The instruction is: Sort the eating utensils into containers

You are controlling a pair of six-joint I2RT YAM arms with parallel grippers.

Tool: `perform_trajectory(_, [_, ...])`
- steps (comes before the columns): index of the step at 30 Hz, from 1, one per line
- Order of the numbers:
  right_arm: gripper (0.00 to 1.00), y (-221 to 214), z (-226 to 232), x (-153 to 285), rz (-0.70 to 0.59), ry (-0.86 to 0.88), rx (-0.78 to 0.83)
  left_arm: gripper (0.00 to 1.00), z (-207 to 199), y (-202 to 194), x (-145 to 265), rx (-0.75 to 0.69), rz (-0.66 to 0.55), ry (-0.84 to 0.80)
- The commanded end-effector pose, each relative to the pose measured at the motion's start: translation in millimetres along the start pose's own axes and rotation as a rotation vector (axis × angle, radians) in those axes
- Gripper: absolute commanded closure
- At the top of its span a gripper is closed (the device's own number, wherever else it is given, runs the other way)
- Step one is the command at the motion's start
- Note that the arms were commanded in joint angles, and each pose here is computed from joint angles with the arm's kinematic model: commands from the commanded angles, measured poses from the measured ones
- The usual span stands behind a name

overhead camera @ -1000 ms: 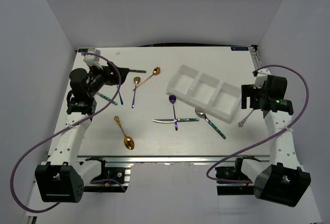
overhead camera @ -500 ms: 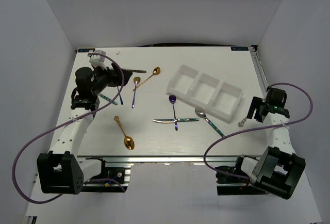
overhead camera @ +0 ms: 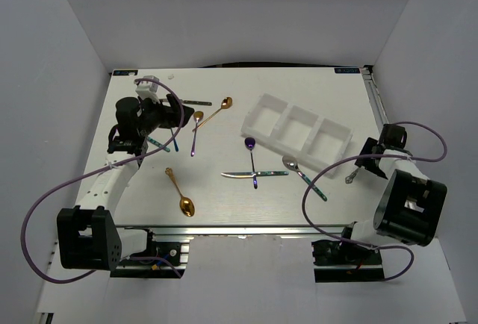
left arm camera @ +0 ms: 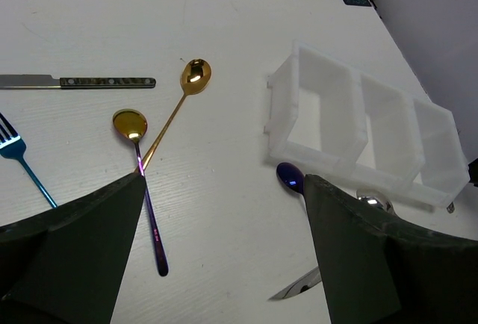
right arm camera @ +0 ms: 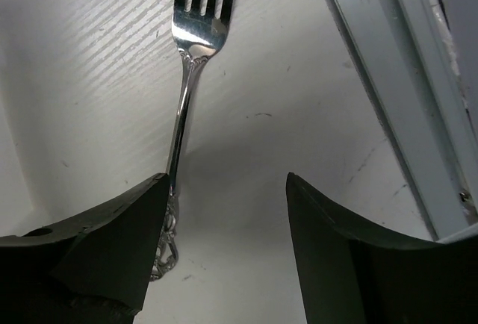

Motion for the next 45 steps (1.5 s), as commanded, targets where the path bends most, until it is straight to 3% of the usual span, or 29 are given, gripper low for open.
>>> perform_trajectory(1, [0.31,40.5,4.4,-6.3,-0.119,0.019,-0.09,0.02,-5.3,6.2,1.6,-0.04,-0.025,-0.016])
perform_trajectory(12, [0.36,47.3,22.2,-35.2,-0.083,-0.008,-0.114,0.02,-4.5,6.4,-0.7,-0.047,-0.012,-0.016])
perform_trajectory(18, [0.4,32.8,26.9,-47.0,-0.003,-0.009,-0.129,0.02,-2.6,6.2,0.9,-0.056,-0.016,-0.003])
perform_trajectory(22, [0.54,26.6,29.7,-42.2,0.004,0.014,-0.128,0.02,1.2,3.4,0.5,-0.055,-0.014,0.012])
perform_trajectory(26, [0.74,25.1,30.3,-34.3,-0.005,0.027,-0.126,0.02,0.8,2.2,0.3,-0.051,-0.01,0.007])
perform_trajectory(31, [0.86,26.9,34.0,-29.8,-0.022,0.058,-0.125,0.02,-1.8,4.3,4.5,-0.06,-0.026,0.004])
perform_trajectory(35, [1.0,43.5,31.2,-18.3,-0.103,0.061,-0.113,0.02,-2.3,4.2,6.7,-0.069,-0.032,0.005])
perform_trajectory(45, [1.0,91.9,14.0,34.0,-0.356,0.023,-0.036,0.02,-8.3,7.6,9.1,-0.067,-0.042,-0.015])
Point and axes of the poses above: each gripper's point midway between its finger pads, its own x axis back along the fingers, its own z axis along the line the jaws close on, y = z × x, the point moved 3 cm from there along x, back along the fingers, and after that the axes turned 11 degrees about x, right-handed, at the moved point
